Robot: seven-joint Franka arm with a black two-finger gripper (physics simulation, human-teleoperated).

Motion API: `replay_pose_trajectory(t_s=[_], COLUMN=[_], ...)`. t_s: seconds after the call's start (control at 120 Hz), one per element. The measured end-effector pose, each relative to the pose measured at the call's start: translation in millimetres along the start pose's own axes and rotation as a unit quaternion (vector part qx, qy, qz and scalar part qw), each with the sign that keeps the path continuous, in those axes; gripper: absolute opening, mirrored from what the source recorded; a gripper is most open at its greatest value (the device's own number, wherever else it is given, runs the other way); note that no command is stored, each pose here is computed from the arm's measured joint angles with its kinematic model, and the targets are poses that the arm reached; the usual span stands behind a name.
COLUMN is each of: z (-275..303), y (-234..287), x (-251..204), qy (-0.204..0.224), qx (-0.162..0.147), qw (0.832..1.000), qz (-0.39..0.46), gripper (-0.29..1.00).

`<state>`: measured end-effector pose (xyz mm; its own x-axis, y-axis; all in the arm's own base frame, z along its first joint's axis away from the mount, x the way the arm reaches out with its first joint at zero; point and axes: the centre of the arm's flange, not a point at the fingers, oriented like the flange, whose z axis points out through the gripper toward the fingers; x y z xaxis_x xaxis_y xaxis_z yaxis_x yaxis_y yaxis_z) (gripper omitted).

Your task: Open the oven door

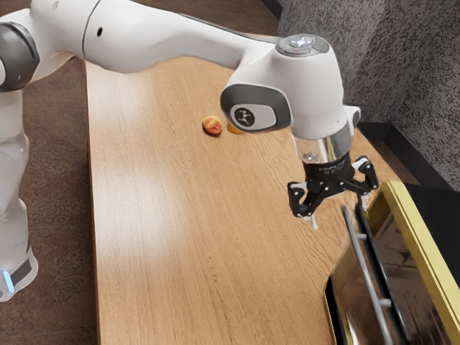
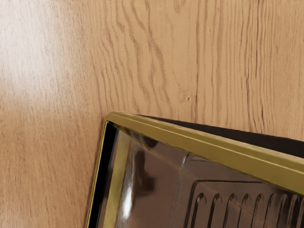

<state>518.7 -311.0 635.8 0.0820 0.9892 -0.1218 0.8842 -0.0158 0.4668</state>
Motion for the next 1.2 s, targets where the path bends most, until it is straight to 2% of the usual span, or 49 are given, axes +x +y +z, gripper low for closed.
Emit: replay_pose_trajectory(t_s=[0.517, 0.7, 0.767, 0.85, 0.883, 0.95, 1.033, 1.108, 1.2], z=[-1.9, -21.4, -29.3, -100.0, -142.9, -185.2, -190.7, -165.9, -143.6], y=[-78.7, -97.7, -98.1, -57.4, -31.8, 4.2, 8.4, -3.2, -15.9], x=[23.8, 97.7, 105.6, 82.8, 99.7, 168.3, 235.7, 258.9, 253.5], qy=[-0.016, 0.001, -0.005, -0.015, -0.031, -0.047, 0.012, 0.06, 0.1], qx=[0.046, 0.016, 0.009, -0.016, -0.018, 0.006, 0.048, 0.104, 0.151], qw=[0.996, 0.981, 0.977, 0.982, 0.98, 0.97, 0.956, 0.941, 0.929], qz=[-0.07, -0.194, -0.213, -0.188, -0.198, -0.238, -0.29, -0.316, -0.321], gripper=[0.7, 0.7, 0.7, 0.7, 0.7, 0.7, 0.7, 0.7, 0.7])
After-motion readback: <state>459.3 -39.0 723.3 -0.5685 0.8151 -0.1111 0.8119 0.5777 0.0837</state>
